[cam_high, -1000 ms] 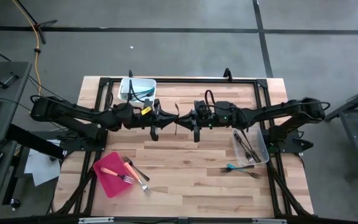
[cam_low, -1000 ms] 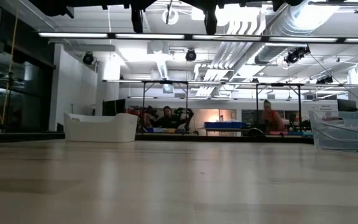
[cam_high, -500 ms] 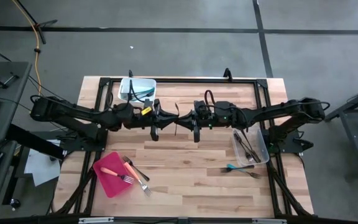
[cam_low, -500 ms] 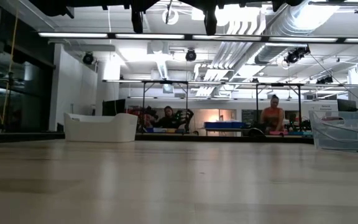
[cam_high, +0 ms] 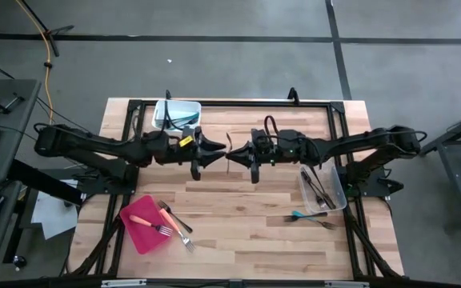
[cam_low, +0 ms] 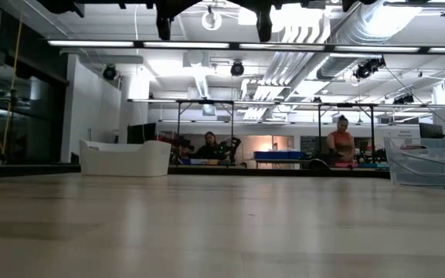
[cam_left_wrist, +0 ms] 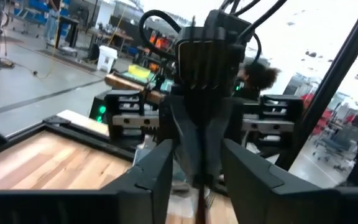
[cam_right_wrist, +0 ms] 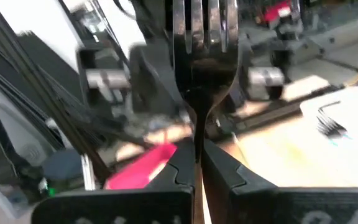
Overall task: Sort silverware by color (type)
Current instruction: Put the black fork into the transparent bin
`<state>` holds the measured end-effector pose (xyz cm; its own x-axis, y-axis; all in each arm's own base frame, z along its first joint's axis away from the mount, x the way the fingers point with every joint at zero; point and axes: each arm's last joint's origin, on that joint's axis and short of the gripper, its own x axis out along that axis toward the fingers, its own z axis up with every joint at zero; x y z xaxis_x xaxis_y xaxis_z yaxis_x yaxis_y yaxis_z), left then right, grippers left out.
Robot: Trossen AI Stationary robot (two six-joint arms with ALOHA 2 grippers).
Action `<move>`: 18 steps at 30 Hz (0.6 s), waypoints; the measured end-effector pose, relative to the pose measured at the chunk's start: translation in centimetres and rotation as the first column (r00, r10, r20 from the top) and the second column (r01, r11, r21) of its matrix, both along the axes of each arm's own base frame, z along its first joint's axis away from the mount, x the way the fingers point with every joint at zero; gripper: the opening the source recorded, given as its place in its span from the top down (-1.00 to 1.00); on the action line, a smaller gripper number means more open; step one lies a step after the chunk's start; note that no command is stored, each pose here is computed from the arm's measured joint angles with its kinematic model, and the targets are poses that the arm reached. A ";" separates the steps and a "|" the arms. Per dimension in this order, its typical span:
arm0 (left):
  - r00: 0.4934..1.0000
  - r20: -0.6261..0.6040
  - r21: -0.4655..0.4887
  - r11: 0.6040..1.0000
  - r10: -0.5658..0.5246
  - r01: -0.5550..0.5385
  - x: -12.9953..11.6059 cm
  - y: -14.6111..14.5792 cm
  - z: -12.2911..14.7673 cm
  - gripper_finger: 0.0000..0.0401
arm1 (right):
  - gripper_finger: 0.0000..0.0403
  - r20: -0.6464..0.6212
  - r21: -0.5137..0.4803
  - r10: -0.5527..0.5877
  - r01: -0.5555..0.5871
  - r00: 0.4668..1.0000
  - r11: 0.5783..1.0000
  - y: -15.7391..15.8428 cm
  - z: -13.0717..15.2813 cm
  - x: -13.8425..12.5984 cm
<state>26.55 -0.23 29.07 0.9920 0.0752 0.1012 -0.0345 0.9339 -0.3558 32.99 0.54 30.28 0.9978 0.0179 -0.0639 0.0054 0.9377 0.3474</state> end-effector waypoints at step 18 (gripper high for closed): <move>0.997 -0.081 0.047 0.999 0.004 0.000 -8.1 0.1 3.7 0.30 | 1.00 -0.097 -0.201 -0.036 0.016 0.995 0.979 -1.1 4.3 -7.0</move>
